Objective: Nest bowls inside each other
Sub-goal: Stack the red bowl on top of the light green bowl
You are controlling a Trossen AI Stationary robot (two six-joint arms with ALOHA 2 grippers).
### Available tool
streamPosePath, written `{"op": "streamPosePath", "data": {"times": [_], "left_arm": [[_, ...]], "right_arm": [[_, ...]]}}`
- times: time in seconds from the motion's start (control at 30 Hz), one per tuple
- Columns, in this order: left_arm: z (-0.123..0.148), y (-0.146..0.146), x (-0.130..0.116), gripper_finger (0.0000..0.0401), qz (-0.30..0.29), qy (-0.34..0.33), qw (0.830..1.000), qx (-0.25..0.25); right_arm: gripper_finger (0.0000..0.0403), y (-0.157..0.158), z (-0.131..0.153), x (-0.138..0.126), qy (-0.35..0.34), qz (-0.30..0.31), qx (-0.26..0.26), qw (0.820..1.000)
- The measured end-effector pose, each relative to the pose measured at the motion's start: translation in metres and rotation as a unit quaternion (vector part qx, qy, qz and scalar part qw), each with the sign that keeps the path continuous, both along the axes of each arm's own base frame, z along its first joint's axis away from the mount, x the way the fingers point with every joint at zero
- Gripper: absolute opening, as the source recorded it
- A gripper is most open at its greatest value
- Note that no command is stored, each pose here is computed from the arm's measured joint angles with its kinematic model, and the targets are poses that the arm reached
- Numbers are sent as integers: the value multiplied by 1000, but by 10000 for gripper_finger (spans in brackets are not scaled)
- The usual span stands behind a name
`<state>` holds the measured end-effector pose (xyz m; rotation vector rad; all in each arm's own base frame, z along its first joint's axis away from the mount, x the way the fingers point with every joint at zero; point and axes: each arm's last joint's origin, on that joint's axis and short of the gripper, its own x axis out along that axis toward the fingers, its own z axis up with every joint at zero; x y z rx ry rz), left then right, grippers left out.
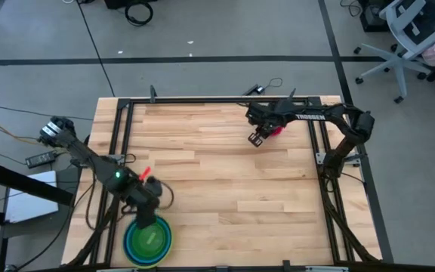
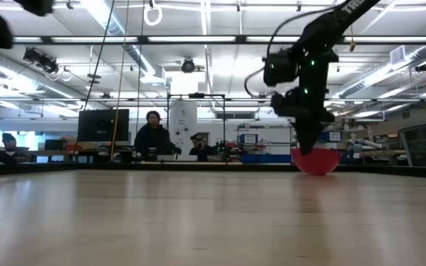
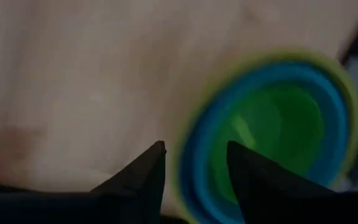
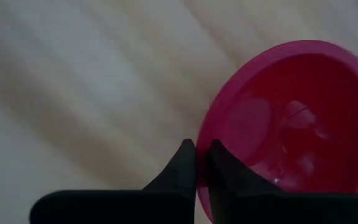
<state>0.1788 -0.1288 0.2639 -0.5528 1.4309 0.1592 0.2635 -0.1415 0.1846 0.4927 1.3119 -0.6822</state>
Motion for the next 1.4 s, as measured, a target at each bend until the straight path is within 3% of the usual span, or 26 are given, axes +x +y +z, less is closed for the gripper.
{"op": "streamPosePath", "data": {"times": [0.17,0.3,0.4,0.53,0.67,0.77,0.9,1.13,1.3,1.4], "left_arm": [[14,46,7,178,74,-73,991,89],[21,82,28,177,83,-145,975,146],[26,103,46,176,25,-212,960,183],[35,116,66,176,-93,-299,919,241],[45,118,75,176,-208,-372,869,253],[44,118,79,176,-262,-385,848,254],[32,117,88,176,-303,-376,845,231],[22,115,96,157,-320,-373,851,186],[23,112,95,88,-318,-385,854,143],[22,112,94,27,-320,-382,857,130]], "right_arm": [[21,34,20,27,-132,50,20,990],[20,71,31,56,-243,165,37,955],[20,98,40,71,-307,263,27,914],[20,125,50,82,-369,334,27,867],[20,140,55,86,-396,375,24,838],[20,148,58,88,-413,417,13,810],[20,156,63,90,-436,465,-1,771],[23,160,63,89,-435,507,-20,744],[23,161,64,90,-443,524,-19,727],[31,160,65,90,-448,506,-13,737]]}}
